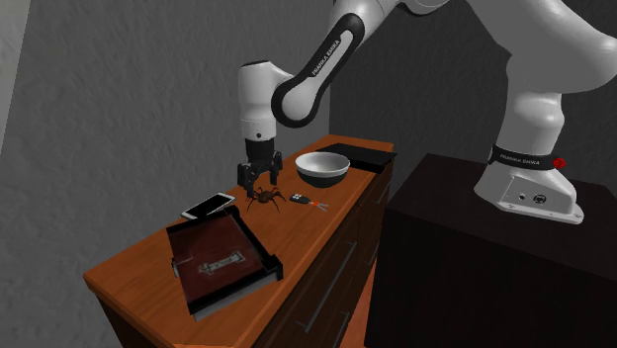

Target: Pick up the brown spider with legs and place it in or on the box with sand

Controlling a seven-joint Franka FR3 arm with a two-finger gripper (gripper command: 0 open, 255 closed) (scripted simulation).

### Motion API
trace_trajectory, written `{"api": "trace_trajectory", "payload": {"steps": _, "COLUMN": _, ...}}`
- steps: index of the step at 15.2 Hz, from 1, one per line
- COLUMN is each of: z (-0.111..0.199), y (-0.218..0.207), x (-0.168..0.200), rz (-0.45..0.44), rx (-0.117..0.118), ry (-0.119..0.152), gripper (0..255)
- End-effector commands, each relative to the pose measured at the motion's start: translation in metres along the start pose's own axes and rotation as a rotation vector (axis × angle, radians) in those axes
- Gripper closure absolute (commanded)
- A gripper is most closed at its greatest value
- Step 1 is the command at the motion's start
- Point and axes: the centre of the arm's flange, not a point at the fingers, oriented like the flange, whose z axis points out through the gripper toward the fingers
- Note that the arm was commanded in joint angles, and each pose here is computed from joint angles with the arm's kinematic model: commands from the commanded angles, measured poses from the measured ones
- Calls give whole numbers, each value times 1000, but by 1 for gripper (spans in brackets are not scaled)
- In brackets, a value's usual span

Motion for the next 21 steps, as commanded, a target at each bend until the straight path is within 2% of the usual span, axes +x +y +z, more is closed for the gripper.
{"api": "trace_trajectory", "payload": {"steps": 1, "z": 5, "y": 0, "x": 1, "rz": 0, "rx": 0, "ry": 0, "gripper": 0}}
{"api": "trace_trajectory", "payload": {"steps": 7, "z": 5, "y": 0, "x": 1, "rz": 0, "rx": 0, "ry": 0, "gripper": 0}}
{"api": "trace_trajectory", "payload": {"steps": 8, "z": 5, "y": -1, "x": 2, "rz": 0, "rx": 0, "ry": 0, "gripper": 255}}
{"api": "trace_trajectory", "payload": {"steps": 16, "z": 7, "y": 0, "x": -2, "rz": 0, "rx": 0, "ry": 0, "gripper": 255}}
{"api": "trace_trajectory", "payload": {"steps": 21, "z": -16, "y": 0, "x": 2, "rz": 0, "rx": 0, "ry": 0, "gripper": 255}}
